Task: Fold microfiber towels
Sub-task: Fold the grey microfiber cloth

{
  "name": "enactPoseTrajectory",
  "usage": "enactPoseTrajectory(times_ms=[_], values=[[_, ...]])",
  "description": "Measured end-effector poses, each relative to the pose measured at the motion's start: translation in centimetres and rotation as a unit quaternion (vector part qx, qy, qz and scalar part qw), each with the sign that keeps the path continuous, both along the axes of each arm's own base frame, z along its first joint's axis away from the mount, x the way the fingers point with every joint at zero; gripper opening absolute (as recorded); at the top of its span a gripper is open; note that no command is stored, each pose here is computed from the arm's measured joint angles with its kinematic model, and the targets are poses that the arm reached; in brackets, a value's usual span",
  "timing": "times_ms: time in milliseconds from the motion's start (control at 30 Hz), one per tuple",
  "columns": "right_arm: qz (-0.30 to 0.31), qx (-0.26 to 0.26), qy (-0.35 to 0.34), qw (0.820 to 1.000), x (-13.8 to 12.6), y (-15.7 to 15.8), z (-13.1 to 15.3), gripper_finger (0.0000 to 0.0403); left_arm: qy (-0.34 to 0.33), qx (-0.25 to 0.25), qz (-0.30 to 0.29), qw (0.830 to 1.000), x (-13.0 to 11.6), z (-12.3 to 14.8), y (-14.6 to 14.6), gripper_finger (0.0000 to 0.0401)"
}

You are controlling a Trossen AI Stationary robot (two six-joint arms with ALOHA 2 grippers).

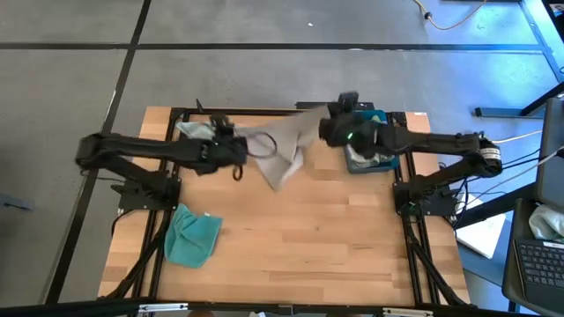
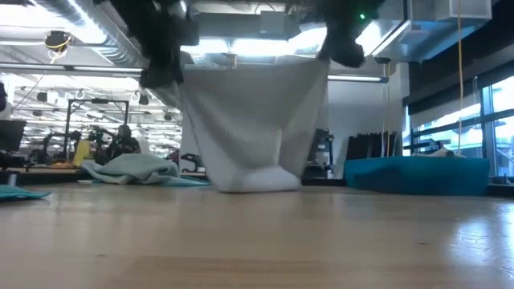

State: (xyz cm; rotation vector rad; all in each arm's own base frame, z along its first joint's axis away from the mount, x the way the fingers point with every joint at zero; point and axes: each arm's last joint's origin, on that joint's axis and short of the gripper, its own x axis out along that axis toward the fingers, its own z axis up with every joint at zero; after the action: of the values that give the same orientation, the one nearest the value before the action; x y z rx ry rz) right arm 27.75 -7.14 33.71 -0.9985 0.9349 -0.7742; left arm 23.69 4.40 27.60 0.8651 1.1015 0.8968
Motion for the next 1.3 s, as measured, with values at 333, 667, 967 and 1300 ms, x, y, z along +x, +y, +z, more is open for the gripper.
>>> enactPoseTrajectory(times_ms=[333,667,967,1300], values=[[0.082,-0.011,-0.082,0.993,-1.9,-1.4,6.6,0.0003,-0.136,0.043,-0.035,0.989,-3.7,7.6,-0.6,0.0],[0.102,0.18,0.047,0.977,-3.7,3.4,2.3,0.0003,-0.157,-0.038,-0.133,0.978,-2.8,5.2,-6.7,0.0],[0.187,0.49,0.054,0.85,-6.9,10.5,1.5,0.0004,-0.231,-0.297,-0.24,0.895,-3.9,3.4,-13.9,0.0],[0.219,0.624,0.091,0.744,-7.1,16.3,-5.1,0.0007,-0.112,-0.462,-0.247,0.844,-1.5,-2.5,-20.4,0.0]])
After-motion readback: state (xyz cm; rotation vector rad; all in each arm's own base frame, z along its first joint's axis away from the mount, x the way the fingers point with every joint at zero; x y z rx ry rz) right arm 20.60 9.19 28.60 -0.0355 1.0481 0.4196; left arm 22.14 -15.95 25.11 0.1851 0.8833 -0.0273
